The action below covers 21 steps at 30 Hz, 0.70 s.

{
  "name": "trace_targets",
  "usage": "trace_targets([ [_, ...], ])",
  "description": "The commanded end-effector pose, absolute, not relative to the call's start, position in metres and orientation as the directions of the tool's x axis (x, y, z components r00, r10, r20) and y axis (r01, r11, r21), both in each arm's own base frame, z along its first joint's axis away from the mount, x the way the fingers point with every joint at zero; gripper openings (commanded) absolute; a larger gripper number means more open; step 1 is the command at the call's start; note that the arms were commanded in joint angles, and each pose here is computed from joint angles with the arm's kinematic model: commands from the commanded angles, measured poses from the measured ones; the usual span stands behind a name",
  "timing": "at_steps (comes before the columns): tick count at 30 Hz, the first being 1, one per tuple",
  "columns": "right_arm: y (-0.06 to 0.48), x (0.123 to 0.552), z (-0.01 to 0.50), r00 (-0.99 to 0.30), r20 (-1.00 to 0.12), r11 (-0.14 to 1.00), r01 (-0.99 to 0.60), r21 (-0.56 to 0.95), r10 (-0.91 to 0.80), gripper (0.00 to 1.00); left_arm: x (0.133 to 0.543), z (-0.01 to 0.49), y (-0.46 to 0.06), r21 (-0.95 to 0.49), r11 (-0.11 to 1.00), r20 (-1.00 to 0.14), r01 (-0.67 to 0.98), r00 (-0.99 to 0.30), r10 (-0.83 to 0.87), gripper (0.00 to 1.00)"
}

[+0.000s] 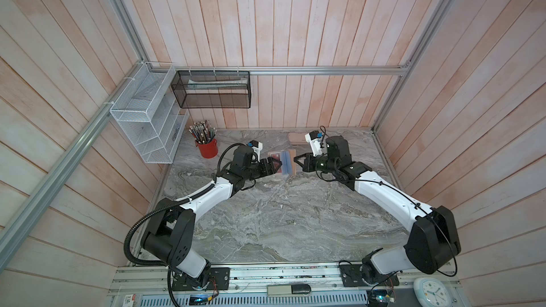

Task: Take the credit cards out of the card holder
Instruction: Open the card holder.

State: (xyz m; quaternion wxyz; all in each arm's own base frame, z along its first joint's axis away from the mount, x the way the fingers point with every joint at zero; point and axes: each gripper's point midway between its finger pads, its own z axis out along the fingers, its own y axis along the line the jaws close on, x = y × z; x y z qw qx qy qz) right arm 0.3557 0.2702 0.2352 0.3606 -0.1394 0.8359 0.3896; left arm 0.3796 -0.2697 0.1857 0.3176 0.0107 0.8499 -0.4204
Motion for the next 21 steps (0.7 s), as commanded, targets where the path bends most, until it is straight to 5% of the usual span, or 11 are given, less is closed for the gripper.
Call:
trace_targets([
  [1, 0.271, 0.354, 0.241, -0.703, -0.707, 0.606, -0.531, 0.593, 0.077, 0.00, 0.380, 0.196, -0.266, -0.698, 0.639, -0.582, 0.324, -0.777, -0.241, 0.82],
  [21, 0.290, 0.347, 0.189, -0.817, -0.569, 0.454, -0.474, 0.755, 0.092, 0.00, 0.378, 0.177, -0.256, -0.767, 0.591, -0.495, 0.249, -0.815, -0.299, 0.83],
])
